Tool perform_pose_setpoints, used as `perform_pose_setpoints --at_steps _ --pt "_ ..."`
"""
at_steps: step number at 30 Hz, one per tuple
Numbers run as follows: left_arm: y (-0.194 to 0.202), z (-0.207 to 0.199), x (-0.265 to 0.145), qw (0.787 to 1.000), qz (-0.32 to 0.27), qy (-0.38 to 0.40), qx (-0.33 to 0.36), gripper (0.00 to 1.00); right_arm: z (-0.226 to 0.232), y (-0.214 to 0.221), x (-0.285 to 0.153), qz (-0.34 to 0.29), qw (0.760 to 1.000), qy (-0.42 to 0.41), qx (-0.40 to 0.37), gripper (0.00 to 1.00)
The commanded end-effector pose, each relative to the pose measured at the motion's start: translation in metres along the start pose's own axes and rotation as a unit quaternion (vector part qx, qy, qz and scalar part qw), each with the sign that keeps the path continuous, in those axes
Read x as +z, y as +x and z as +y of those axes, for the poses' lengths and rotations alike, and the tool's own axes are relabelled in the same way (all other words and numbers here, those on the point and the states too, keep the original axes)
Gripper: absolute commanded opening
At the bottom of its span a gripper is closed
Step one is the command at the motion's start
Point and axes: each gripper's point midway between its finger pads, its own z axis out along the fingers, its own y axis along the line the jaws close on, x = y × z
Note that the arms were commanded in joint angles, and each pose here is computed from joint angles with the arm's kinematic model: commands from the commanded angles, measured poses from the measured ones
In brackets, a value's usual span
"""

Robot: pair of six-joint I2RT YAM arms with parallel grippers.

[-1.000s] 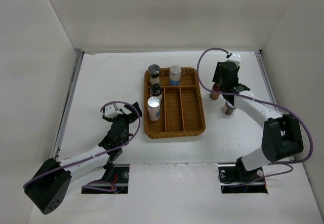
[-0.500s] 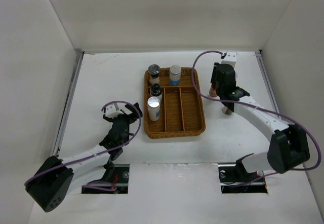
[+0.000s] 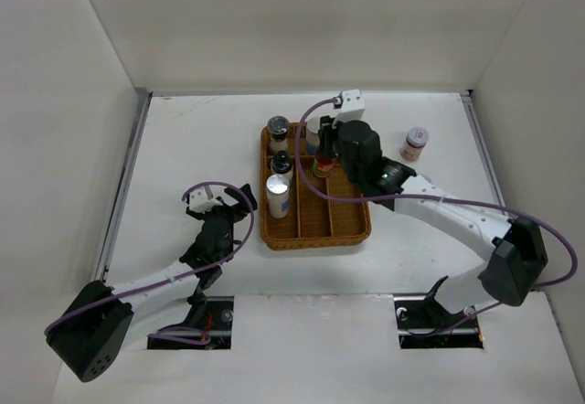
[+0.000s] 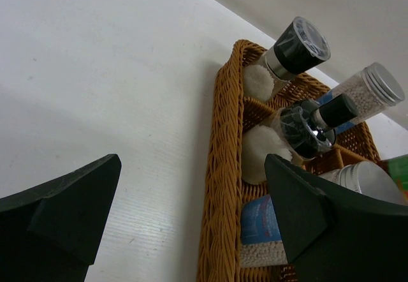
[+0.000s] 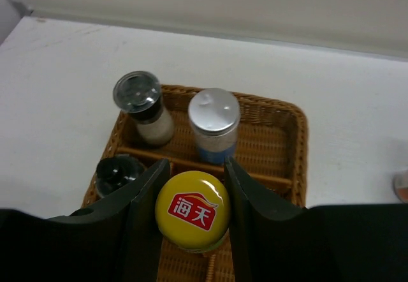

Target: Organize the condiment bottles

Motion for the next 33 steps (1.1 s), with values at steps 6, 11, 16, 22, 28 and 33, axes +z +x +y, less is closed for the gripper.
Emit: perform_pose_setpoints --at_steps 6,11,16,22,28,33 --pt "-0.016 -0.011 0.001 0.999 -0.025 0.014 -0.038 1.00 0.047 -0.038 0.024 -0.060 0.996 -0.052 0.051 0.35" --pt "-0.015 -0.010 0.001 0.999 -0.024 0.013 -0.038 1.00 0.053 -0.008 0.040 -0.040 0.997 -0.048 0.043 0.36" --pt "-0.012 -0.009 0.002 0.999 -0.020 0.012 -0.035 1.00 0.057 0.032 0.047 -0.018 0.998 -0.044 0.035 0.37" --pt "-0.011 -0.008 0.003 0.999 -0.017 0.010 -0.034 1.00 0.058 0.052 0.039 -0.001 0.999 -0.042 0.028 0.66" --pt "-0.010 -0.008 0.003 0.999 -0.016 0.010 -0.033 1.00 0.045 0.023 0.014 -0.026 0.998 -0.043 0.046 0.89" --pt "-0.012 -0.010 0.003 0.999 -0.019 0.012 -0.037 1.00 -0.013 -0.013 -0.030 -0.069 0.993 -0.009 0.100 0.95"
